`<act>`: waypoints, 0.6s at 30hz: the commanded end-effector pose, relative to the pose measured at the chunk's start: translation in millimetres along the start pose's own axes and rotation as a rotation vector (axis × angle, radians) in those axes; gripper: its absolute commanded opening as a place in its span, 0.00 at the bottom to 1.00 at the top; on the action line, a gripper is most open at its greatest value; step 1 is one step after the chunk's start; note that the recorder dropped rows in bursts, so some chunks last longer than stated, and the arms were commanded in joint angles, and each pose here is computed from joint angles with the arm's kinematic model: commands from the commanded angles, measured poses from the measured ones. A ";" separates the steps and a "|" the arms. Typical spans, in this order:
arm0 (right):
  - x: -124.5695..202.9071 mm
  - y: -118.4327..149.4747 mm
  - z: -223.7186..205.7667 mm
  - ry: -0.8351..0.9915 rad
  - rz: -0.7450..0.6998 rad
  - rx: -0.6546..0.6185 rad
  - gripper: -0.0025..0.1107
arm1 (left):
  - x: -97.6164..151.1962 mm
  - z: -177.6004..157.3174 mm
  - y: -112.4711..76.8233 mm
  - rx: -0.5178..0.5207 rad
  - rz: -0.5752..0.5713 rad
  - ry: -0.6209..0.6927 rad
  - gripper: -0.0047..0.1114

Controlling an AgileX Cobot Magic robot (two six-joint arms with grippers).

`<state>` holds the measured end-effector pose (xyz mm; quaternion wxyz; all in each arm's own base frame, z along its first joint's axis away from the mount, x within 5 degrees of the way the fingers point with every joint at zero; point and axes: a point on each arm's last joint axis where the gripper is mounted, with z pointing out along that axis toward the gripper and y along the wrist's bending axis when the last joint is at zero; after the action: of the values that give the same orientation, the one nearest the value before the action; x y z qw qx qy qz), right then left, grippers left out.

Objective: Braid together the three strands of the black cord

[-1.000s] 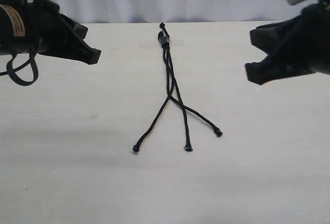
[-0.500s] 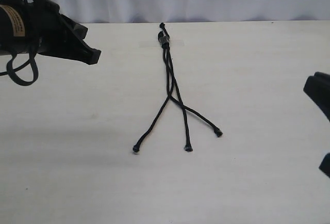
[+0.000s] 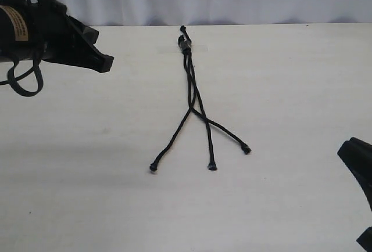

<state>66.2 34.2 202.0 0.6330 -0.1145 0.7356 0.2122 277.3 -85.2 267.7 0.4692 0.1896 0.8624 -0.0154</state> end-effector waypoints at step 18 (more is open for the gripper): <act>-10.6 -20.7 -23.7 -0.236 -0.021 0.376 0.06 | -0.1 -1.5 0.1 0.001 -0.009 -0.012 0.04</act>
<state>56.2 5.1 214.9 0.7343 0.0258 0.6716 0.0954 277.3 -85.2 267.7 0.4692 0.1896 0.8624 -0.0154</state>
